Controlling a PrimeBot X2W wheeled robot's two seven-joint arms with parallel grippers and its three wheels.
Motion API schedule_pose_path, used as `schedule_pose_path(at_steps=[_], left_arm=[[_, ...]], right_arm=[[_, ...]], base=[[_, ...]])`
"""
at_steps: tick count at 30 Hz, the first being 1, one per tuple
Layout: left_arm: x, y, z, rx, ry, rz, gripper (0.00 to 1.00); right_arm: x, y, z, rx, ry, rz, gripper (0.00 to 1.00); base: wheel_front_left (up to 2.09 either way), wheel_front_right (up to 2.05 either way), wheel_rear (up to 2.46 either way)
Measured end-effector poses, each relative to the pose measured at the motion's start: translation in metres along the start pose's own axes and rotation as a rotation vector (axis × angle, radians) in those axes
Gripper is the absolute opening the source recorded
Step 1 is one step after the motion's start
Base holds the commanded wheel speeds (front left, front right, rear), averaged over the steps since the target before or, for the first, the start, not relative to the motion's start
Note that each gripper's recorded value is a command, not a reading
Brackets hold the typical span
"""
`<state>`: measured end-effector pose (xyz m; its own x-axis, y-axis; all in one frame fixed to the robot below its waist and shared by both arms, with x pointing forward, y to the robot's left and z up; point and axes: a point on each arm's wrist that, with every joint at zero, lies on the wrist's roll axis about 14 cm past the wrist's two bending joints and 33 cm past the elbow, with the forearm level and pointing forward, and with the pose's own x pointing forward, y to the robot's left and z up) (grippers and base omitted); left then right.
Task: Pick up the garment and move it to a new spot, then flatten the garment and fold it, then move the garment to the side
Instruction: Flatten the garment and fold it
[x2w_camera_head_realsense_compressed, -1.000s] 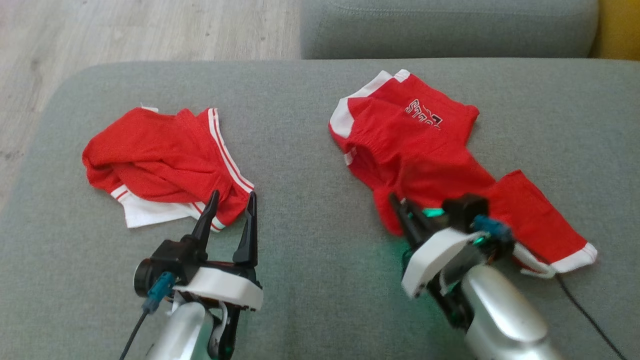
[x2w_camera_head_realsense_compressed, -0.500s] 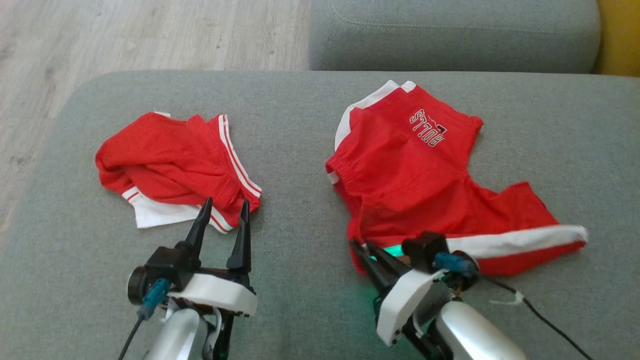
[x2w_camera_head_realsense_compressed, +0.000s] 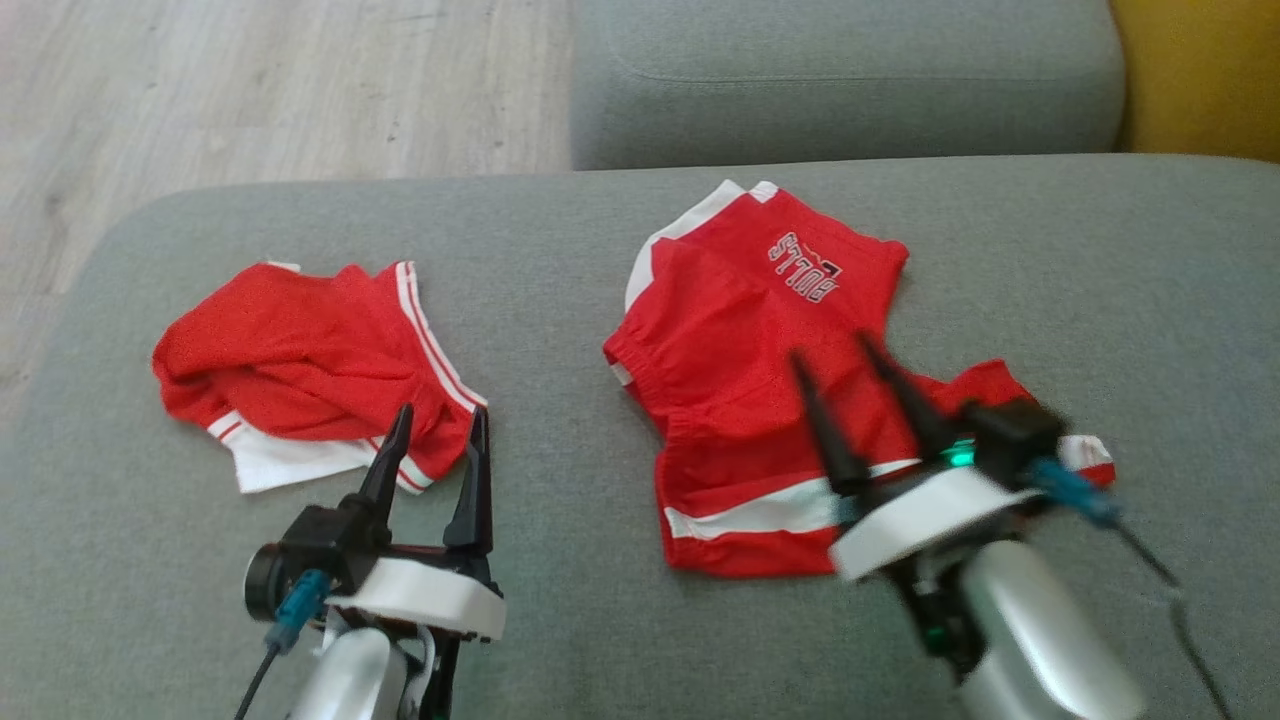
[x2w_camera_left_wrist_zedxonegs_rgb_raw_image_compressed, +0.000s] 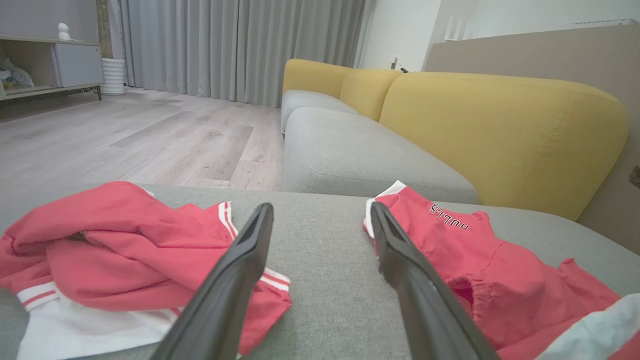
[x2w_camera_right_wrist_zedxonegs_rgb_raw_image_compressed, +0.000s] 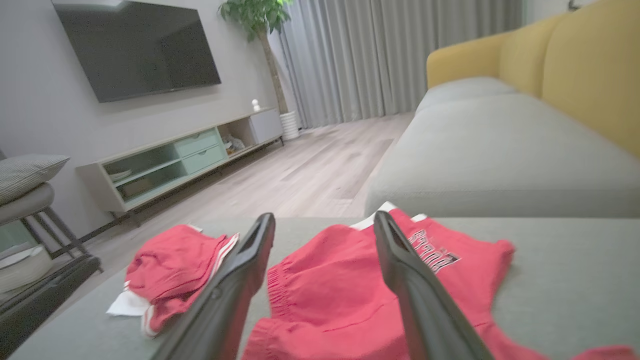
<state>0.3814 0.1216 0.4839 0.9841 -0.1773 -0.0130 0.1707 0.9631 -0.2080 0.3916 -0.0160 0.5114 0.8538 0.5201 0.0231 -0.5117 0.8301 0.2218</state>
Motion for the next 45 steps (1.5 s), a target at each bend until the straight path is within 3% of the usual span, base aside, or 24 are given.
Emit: schedule_pose_path(at_steps=[6,10,13,23,35,45], left_arm=[[0.007,-0.013,0.004,-0.014,-0.014,-0.04,1.0],[0.01,-0.023,0.0,-0.026,-0.003,-0.068,1.0],[0.011,-0.029,-0.004,-0.039,0.008,-0.084,1.0],[0.009,-0.05,-0.022,-0.055,0.063,-0.16,1.0],[-0.007,-0.113,-0.079,-0.047,0.338,-0.398,1.0],[-0.014,-0.116,-0.108,-0.039,0.479,-0.428,1.0]], right_arm=[[-0.035,-0.077,0.022,-0.094,-0.092,-0.252,1.0],[-0.075,-0.121,0.008,-0.137,-0.054,-0.415,1.0],[-0.097,-0.132,-0.011,-0.137,0.002,-0.472,1.0],[-0.104,-0.137,-0.02,-0.104,0.01,-0.5,1.0],[-0.101,-0.143,-0.03,-0.074,0.03,-0.516,1.0],[-0.103,-0.151,-0.027,-0.066,0.022,-0.541,1.0]], base=[[0.0,0.0,0.0],[0.0,0.0,0.0],[0.0,0.0,0.0],[0.0,0.0,0.0],[0.0,0.0,0.0],[0.0,0.0,0.0]])
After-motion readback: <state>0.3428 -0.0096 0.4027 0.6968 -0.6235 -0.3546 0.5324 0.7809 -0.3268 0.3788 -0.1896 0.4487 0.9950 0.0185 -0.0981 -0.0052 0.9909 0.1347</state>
